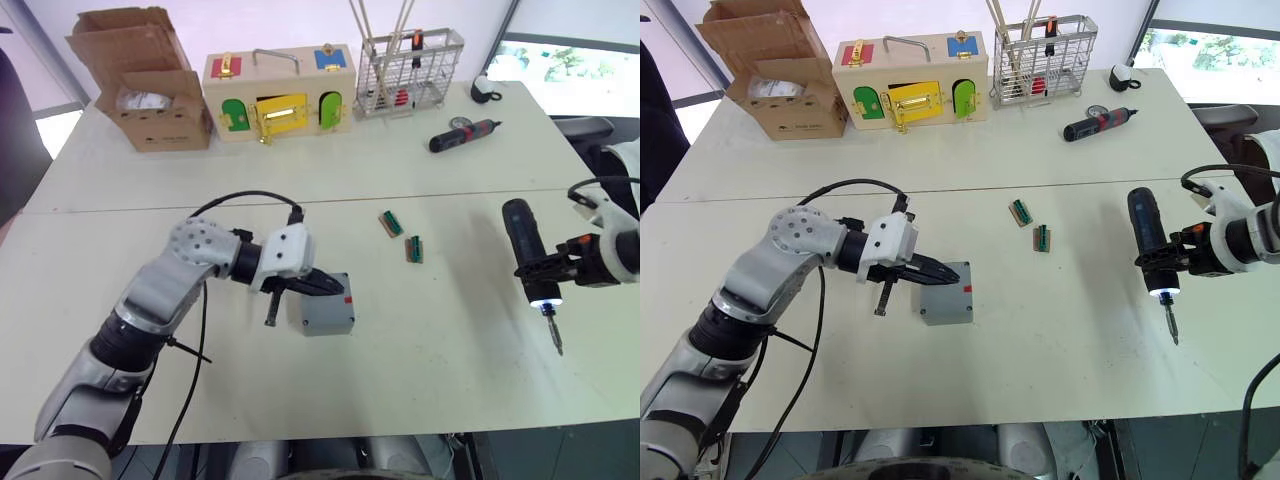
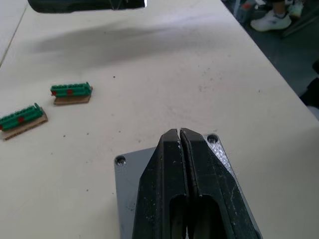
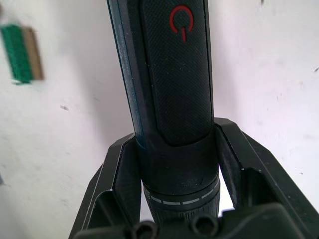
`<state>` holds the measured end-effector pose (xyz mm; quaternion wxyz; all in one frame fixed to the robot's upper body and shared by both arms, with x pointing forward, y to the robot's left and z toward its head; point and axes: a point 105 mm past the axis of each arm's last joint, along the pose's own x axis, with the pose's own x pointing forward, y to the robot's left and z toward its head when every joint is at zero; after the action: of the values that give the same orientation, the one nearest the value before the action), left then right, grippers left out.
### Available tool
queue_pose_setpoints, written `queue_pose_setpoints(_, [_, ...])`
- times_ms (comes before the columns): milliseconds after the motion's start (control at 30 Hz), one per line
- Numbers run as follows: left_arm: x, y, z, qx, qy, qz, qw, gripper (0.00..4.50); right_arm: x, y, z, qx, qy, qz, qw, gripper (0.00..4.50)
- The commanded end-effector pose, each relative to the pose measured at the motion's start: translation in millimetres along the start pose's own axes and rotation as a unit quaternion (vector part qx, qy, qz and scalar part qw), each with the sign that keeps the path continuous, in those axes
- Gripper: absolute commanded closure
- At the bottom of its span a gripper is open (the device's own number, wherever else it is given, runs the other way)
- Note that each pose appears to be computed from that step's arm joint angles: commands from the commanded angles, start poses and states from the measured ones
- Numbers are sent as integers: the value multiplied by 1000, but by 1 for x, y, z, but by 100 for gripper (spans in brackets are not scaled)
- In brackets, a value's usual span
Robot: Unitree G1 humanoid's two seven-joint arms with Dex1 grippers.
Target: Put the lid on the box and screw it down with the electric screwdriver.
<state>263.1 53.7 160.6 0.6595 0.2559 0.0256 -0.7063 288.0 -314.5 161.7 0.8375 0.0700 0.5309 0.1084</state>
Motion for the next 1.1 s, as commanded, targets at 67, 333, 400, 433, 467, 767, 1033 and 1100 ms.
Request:
queue_pose_setpoints(67, [-2,-7,7,13,-4,15,1000,450,0,10,8,-56,3,8,998,259])
queue_pose_setpoints(333, [-2,-6,-1,-18,-5,49,999,450,13,-2,25,-29,-3,-6,1000,259])
queue_pose_setpoints(400, [-2,-7,-1,-19,-6,49,999,450,15,-1,26,-30,1,-6,1000,259])
queue_pose_setpoints(433, [-2,-7,-1,-20,-6,50,999,450,16,-1,25,-31,5,-7,999,259])
queue_pose_setpoints(467, [-2,-5,0,-23,-8,53,998,450,17,-2,23,-29,13,-8,999,259])
queue_pose_setpoints(767, [-4,-3,1,-29,-15,54,998,450,27,-8,17,-34,39,-19,998,215])
queue_pose_setpoints(1033, [-12,24,-3,-69,-46,139,987,450,28,-8,24,-56,17,-19,998,1])
queue_pose_setpoints(1100, [-20,34,-4,-81,-57,177,979,450,25,-10,30,-51,0,-28,998,1])
